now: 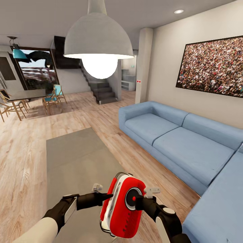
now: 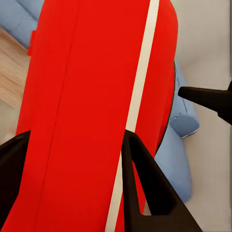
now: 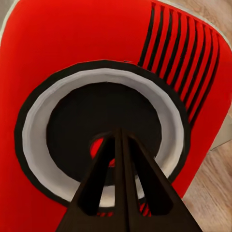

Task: Turn on the radio receiver that's on the table in the living room.

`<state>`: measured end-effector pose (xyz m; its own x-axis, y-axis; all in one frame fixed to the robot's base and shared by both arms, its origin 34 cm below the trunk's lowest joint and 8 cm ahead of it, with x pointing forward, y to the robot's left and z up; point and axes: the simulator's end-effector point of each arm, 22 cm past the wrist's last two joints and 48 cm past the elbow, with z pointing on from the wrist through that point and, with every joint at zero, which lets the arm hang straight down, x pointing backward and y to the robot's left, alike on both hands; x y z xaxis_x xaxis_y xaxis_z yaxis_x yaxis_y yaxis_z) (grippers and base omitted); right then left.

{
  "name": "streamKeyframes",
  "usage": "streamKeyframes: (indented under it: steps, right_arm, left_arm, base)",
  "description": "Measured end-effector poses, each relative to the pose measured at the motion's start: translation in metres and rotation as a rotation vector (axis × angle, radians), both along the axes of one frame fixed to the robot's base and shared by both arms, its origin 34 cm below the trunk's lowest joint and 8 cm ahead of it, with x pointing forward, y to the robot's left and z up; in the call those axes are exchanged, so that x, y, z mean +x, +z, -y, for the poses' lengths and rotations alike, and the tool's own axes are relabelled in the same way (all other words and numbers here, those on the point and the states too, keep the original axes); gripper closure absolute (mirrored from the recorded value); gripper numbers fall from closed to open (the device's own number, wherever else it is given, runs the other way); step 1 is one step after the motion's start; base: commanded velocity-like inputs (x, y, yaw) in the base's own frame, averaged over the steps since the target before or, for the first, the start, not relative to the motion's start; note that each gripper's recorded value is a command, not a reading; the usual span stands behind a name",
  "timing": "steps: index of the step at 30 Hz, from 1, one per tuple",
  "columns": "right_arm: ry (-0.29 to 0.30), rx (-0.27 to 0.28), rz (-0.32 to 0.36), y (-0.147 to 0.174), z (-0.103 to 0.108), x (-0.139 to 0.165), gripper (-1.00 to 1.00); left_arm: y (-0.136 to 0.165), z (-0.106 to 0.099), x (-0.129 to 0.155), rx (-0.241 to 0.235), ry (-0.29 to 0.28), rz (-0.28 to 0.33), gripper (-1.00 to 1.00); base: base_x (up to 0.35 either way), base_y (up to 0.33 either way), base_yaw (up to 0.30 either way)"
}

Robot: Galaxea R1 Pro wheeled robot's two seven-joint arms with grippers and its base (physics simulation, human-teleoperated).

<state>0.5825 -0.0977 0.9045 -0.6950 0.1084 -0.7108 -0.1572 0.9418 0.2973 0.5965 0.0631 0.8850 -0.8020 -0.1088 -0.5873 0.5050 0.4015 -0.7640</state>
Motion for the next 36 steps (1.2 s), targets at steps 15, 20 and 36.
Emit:
streamKeyframes:
  steps: [15,20,36]
  right_arm:
    - [0.002,-0.001,-0.006,-0.003,-0.001,-0.001,1.00]
    - [0.003,-0.002,-0.008,-0.003,-0.001,-0.002,1.00]
    - [0.003,-0.007,-0.009,-0.004,0.000,-0.002,1.00]
  left_arm:
    - [0.001,0.004,-0.001,-0.008,-0.005,-0.001,1.00]
    - [0.002,0.003,-0.001,-0.009,-0.005,0.000,1.00]
    - [0.013,0.010,-0.005,-0.045,-0.036,0.015,1.00]
  base:
    - [0.000,0.000,0.000]
    - [0.000,0.000,0.000]
    - [0.000,0.000,0.000]
